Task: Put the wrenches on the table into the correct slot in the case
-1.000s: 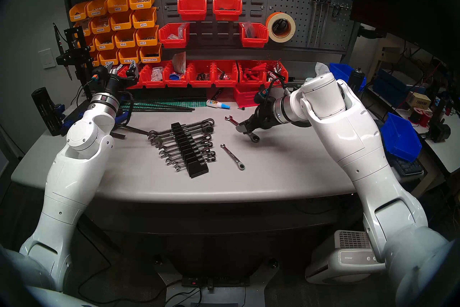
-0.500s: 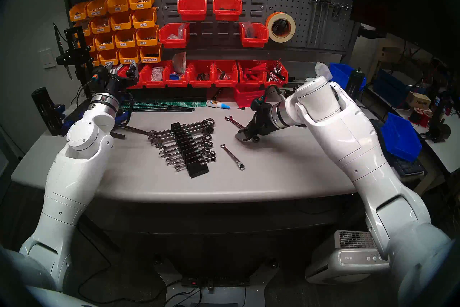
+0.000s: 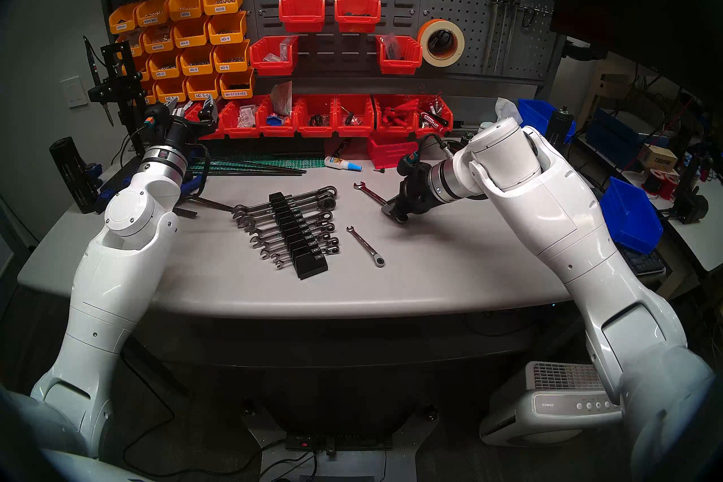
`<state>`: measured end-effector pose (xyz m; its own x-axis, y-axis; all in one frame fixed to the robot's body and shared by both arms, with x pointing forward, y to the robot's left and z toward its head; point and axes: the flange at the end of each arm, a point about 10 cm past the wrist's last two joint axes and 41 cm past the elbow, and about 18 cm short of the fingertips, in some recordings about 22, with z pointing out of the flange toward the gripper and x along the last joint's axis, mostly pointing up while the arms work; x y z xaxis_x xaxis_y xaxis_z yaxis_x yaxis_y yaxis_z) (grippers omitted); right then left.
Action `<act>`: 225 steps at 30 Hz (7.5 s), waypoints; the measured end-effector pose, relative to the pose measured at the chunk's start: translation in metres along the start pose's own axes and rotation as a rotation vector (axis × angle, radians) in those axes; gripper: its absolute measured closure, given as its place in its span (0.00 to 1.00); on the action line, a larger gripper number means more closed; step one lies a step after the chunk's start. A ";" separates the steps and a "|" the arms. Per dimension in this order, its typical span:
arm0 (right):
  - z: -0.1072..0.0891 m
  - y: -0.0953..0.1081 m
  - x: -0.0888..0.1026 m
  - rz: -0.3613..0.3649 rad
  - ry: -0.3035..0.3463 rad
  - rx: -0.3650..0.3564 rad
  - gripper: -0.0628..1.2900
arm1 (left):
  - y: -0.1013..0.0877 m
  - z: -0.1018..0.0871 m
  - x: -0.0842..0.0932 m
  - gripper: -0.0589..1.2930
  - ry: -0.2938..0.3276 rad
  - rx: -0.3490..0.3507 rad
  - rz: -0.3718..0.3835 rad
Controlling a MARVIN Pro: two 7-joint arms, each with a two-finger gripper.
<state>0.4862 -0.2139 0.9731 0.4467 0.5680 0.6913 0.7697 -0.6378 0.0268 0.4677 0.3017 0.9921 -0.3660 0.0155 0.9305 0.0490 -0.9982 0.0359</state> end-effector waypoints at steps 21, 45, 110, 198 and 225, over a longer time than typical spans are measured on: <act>-0.007 0.000 0.000 -0.024 -0.019 -0.006 0.96 | 0.000 0.000 0.000 0.04 0.000 0.000 0.000; -0.033 0.019 0.029 0.134 0.190 0.113 0.98 | 0.000 0.000 0.000 0.04 -0.001 0.000 0.000; -0.024 -0.009 0.082 -0.072 0.381 0.455 0.98 | 0.001 -0.020 0.006 0.04 -0.083 -0.056 -0.104; 0.059 -0.047 0.140 -0.383 0.467 0.469 0.98 | 0.048 -0.077 0.066 0.04 -0.642 -0.207 -0.642; 0.063 -0.059 0.141 -0.404 0.449 0.522 0.98 | 0.048 -0.068 0.057 0.29 -0.616 -0.123 -0.619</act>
<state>0.5326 -0.0636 1.0233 -0.0531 0.3686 0.9281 0.9967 -0.0382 0.0722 0.3861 0.2510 1.0218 0.2746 0.5490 0.7894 -0.1058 -0.7988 0.5923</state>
